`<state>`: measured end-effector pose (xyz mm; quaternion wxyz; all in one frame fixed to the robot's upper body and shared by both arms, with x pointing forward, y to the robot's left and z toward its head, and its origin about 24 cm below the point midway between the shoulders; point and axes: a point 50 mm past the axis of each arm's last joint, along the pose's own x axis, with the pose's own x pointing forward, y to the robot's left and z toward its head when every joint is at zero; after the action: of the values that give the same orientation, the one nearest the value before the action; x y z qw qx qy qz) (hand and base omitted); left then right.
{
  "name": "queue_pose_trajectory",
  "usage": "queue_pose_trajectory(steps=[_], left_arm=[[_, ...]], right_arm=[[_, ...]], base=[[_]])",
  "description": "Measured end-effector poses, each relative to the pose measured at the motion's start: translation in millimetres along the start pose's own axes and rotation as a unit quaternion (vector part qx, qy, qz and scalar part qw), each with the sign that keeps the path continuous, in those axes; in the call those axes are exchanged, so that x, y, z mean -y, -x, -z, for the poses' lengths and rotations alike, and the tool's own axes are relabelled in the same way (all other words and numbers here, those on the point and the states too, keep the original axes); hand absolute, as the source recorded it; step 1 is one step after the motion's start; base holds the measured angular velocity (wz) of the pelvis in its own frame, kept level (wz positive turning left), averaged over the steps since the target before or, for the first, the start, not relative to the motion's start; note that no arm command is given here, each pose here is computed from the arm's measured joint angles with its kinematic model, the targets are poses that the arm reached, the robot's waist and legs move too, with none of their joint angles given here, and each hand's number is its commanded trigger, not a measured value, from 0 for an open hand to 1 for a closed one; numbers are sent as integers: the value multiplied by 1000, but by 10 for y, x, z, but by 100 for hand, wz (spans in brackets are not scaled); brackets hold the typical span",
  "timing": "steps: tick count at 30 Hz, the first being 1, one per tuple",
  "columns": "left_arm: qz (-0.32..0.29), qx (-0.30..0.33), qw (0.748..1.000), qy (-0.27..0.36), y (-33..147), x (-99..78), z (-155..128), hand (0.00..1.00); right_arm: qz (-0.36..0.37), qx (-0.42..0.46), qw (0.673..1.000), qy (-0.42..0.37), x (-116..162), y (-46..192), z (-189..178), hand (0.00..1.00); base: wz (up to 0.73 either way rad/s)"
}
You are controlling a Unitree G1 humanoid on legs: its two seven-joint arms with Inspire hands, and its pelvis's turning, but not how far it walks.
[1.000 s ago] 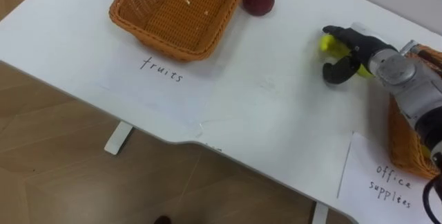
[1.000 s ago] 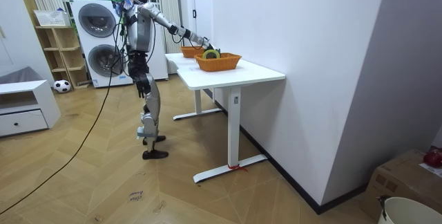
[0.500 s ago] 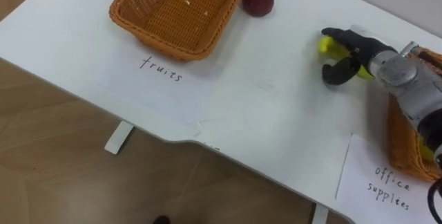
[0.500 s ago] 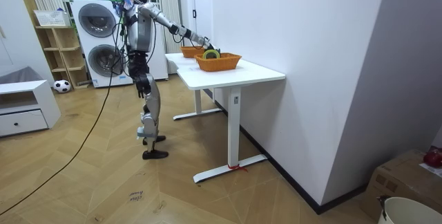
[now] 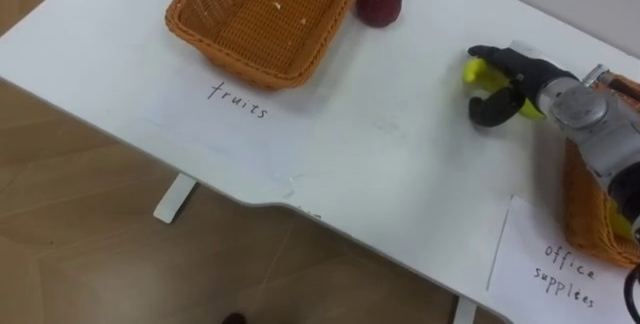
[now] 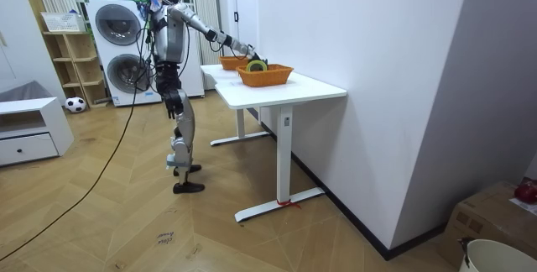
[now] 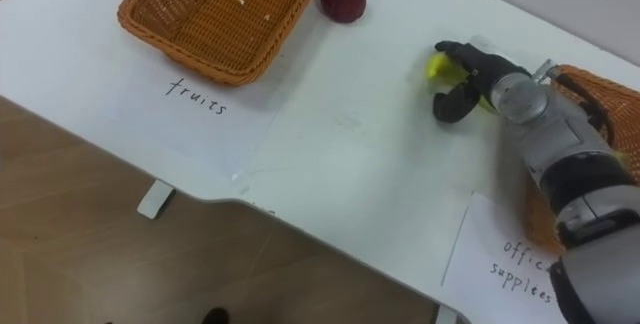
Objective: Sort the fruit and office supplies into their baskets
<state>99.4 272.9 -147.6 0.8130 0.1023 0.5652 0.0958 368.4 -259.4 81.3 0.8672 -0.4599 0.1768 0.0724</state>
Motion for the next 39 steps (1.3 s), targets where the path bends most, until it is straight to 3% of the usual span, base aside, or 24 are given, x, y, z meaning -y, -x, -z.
queue_pose_trajectory(steps=[11,39], left_arm=[[1,4,1000,-5,-6,9,-42,0],[4,7,1000,-10,-3,1,-49,0]], right_arm=[[26,4,1000,-11,69,4,-20,100],[-29,53,998,-16,-19,18,-234,100]], base=[[0],[0]])
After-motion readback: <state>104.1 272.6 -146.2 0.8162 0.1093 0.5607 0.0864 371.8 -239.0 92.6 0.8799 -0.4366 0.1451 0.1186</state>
